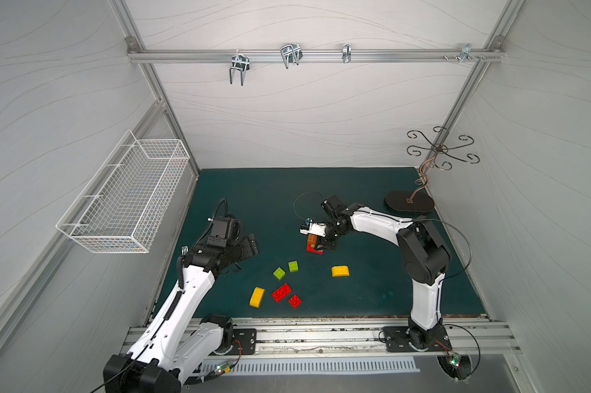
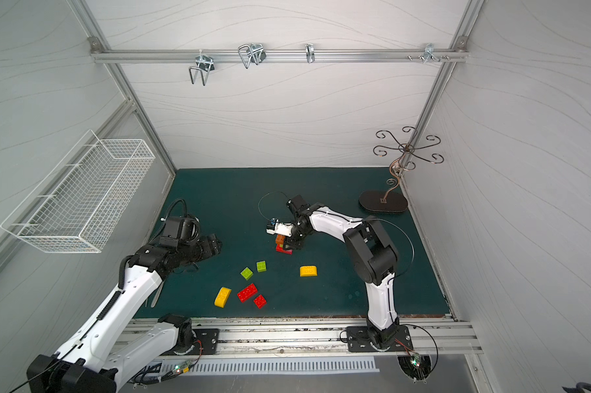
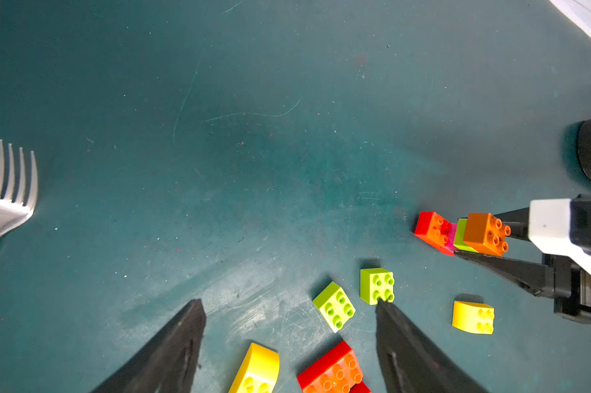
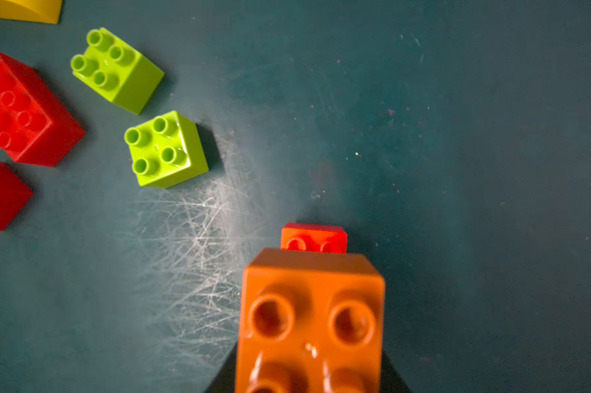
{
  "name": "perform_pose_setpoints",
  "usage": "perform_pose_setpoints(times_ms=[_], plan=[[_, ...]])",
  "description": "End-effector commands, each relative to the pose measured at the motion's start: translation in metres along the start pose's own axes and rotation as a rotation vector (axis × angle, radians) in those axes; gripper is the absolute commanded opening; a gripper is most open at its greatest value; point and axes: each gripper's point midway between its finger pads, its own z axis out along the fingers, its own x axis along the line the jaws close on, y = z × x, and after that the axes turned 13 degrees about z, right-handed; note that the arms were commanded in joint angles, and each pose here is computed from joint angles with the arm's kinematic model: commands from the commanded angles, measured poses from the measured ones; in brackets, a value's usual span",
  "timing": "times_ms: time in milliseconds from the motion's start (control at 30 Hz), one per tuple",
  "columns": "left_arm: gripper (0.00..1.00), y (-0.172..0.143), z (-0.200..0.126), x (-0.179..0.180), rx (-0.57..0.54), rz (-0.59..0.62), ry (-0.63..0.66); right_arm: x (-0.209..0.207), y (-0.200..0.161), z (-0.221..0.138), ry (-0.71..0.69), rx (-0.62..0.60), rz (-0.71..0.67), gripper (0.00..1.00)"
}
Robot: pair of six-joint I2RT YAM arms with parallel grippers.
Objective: Assemble the letter s with lego
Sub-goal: Adjust the lego brick at the center of the board.
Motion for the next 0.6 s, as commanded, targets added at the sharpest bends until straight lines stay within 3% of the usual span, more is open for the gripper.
perform_pose_setpoints(times_ms=[0,267,567], plan=[[0.82,0.009,-0.004,0.0,-0.045,-0.001,0.002,0.003,0.024,-0.005,0.017,-0.059,-0.137,0.28],[0.82,0.009,-0.004,0.001,-0.043,-0.003,0.006,0.007,0.02,0.01,0.04,-0.03,-0.241,0.31],[0.82,0.009,-0.004,0.002,-0.042,-0.005,0.009,0.012,0.017,0.02,0.062,0.007,-0.269,0.4]])
